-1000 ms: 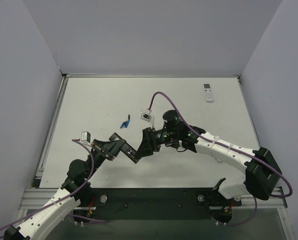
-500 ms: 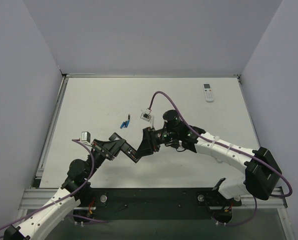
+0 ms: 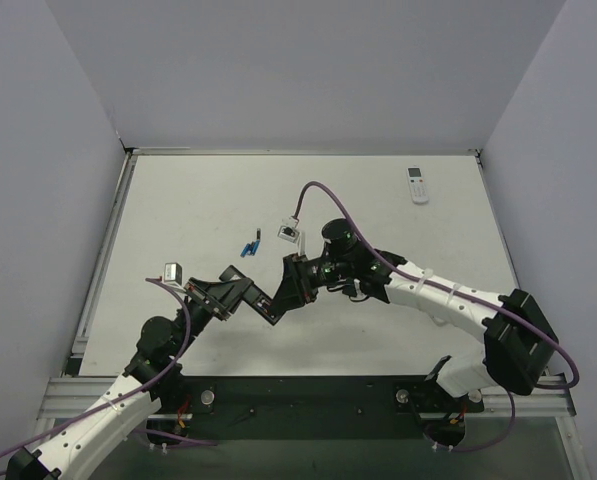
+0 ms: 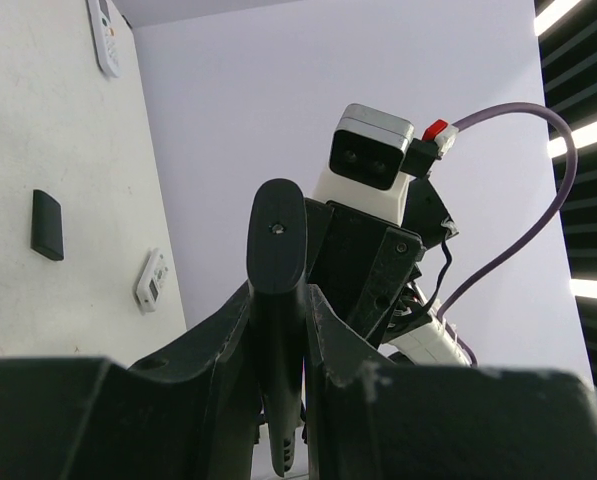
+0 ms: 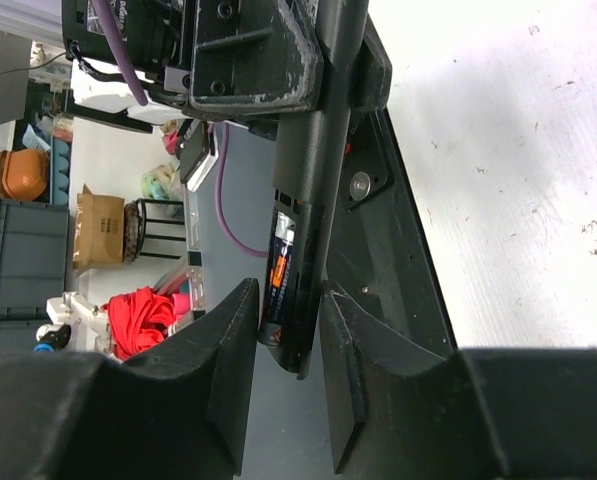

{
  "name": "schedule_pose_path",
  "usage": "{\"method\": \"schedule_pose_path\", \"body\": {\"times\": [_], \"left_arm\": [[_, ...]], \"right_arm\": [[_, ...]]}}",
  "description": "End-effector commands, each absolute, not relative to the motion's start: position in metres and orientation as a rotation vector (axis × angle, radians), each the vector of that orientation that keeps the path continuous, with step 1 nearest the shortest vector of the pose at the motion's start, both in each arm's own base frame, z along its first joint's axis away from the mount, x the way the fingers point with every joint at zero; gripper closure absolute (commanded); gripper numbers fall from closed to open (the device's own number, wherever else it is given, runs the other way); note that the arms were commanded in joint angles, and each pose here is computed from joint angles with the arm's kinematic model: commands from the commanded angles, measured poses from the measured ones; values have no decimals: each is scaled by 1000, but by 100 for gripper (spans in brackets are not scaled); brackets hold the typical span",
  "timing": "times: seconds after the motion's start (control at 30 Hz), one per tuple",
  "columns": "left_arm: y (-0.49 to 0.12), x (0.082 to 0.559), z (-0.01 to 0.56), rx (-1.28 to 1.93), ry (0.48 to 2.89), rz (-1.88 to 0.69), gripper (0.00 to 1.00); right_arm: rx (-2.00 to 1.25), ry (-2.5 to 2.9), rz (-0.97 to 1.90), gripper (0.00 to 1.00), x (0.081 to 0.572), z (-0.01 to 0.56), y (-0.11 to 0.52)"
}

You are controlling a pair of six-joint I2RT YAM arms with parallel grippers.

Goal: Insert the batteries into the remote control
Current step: Load the battery into the remote control.

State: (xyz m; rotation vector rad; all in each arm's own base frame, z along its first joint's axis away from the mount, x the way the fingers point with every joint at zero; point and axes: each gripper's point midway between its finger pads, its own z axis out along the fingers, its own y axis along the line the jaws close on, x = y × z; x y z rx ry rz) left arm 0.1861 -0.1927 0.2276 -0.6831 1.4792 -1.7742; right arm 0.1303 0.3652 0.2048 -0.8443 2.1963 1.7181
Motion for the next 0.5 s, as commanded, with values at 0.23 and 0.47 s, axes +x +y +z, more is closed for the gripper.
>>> {"method": "schedule_pose_path", "body": {"times": [0.23,0.47], "left_arm": [[-192,168,289,-546,1321,-1912,100],[-195,168,288,-536,1334,-1915,100]], "right_arm": [[-852,2089,1707,84,152,223,385],[-844,2081,1699,89,157,226,390]]}}
